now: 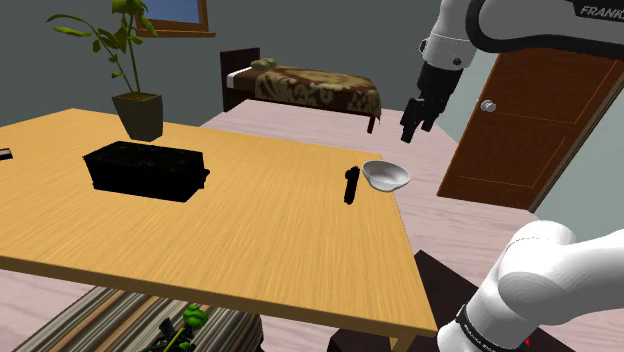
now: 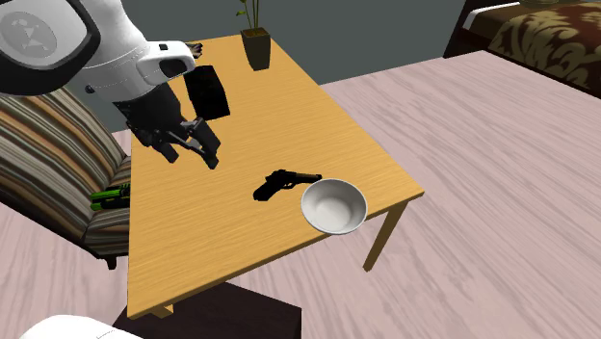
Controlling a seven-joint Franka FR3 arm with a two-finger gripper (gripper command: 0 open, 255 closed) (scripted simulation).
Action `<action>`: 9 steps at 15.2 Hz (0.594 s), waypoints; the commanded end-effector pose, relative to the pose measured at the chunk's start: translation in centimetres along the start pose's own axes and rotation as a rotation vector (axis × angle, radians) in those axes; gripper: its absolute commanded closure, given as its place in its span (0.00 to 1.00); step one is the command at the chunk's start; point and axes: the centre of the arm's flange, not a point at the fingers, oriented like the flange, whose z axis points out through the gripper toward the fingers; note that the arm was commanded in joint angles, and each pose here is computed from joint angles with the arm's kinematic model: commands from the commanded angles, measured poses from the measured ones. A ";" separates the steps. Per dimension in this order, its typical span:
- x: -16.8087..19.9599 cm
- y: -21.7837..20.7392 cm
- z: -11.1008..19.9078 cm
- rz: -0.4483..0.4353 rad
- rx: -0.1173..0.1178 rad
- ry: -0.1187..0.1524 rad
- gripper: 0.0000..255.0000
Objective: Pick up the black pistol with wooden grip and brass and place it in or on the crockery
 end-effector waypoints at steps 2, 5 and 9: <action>1.2 -0.1 0.8 0.017 -0.008 -0.012 0.00; 4.8 -0.4 3.4 0.070 -0.032 -0.048 0.00; 9.4 -0.3 7.1 0.140 -0.063 -0.096 0.00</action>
